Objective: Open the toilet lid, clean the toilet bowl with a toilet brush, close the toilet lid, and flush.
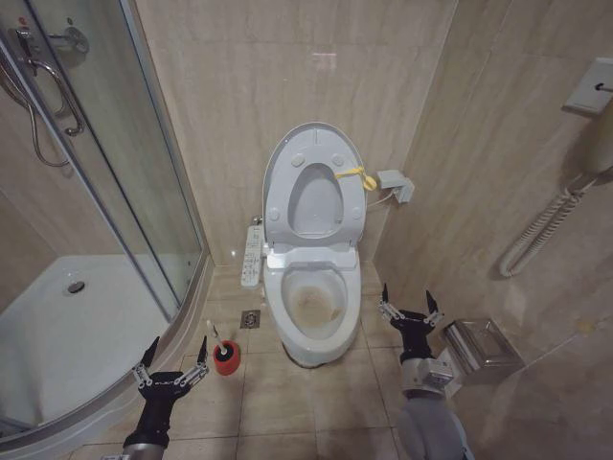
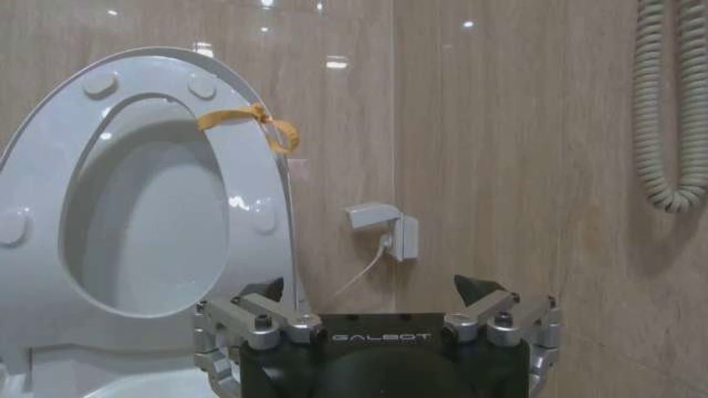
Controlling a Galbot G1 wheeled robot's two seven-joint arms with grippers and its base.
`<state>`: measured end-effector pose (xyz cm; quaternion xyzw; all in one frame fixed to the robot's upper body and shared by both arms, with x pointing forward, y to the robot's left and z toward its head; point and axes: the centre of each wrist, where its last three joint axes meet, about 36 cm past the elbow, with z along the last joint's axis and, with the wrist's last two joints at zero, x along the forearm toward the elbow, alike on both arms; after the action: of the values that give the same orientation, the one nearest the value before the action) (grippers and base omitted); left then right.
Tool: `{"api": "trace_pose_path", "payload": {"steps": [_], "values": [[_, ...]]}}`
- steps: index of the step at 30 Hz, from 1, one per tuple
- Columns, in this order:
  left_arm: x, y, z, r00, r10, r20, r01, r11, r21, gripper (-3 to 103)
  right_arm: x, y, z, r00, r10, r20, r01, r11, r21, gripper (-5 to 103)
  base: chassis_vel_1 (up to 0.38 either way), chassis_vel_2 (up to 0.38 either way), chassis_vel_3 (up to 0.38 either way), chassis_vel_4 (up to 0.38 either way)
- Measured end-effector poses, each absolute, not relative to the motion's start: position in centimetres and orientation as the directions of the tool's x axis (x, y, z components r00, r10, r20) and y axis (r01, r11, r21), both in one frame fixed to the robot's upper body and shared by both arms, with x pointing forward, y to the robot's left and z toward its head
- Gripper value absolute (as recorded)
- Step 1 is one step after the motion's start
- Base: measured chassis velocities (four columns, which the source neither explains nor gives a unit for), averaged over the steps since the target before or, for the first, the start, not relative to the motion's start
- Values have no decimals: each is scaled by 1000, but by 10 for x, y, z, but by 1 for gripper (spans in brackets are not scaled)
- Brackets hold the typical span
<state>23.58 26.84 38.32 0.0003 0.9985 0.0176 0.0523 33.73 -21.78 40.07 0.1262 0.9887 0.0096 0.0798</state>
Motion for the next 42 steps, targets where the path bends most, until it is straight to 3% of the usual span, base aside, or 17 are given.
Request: {"api": "trace_pose_path", "payload": {"steps": [42], "values": [[236,268,383,-995,2,-104,-1,999,35,100,337,-218,401,-955,251,-155,248,968,40,100,-10,9,10,-12]]}}
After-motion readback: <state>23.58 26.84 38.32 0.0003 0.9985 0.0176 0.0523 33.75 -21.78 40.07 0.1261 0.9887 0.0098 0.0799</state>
